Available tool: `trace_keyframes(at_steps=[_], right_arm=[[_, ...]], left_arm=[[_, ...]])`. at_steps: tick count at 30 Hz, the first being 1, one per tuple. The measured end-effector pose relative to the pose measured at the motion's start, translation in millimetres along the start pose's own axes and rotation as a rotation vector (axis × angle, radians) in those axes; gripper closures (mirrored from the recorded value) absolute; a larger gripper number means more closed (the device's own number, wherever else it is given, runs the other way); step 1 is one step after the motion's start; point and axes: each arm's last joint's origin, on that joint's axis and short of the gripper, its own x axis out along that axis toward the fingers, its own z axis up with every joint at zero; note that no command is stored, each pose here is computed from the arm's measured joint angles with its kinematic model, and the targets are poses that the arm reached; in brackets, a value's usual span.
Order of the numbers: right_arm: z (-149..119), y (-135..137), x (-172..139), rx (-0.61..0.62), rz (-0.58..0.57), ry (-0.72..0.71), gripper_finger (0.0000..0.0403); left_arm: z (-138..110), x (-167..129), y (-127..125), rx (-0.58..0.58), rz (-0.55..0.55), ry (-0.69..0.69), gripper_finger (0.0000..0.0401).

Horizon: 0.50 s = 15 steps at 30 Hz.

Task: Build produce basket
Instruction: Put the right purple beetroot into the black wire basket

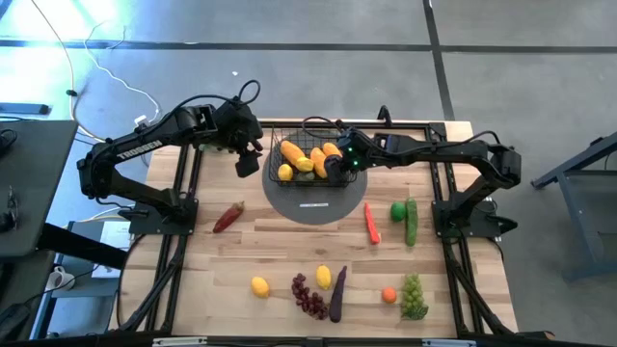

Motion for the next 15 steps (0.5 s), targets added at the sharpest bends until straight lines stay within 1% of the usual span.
trace_keyframes(at_steps=[3,6,11,13,15], right_arm=[[0.4,-0.1,-0.2,0.004,0.000,-0.001,0.0124],[4.1,2.9,-3.1,0.008,0.013,-0.012,0.0107],[12.9,9.4,-10.4,0.009,0.036,-0.041,0.0103],[16.9,12.0,-13.9,0.010,0.040,-0.059,0.0103],[20.2,14.3,-17.2,0.011,0.039,-0.074,0.0103]], left_arm=[[0.0,0.2,0.0,0.004,0.000,0.001,0.0156],[-0.1,0.2,0.2,0.005,0.007,0.002,0.0146],[-1.4,0.1,2.3,0.005,0.085,0.023,0.0123],[-3.0,0.1,2.3,0.001,0.087,0.040,0.0117],[-5.1,0.0,1.3,0.007,0.060,0.060,0.0115]])
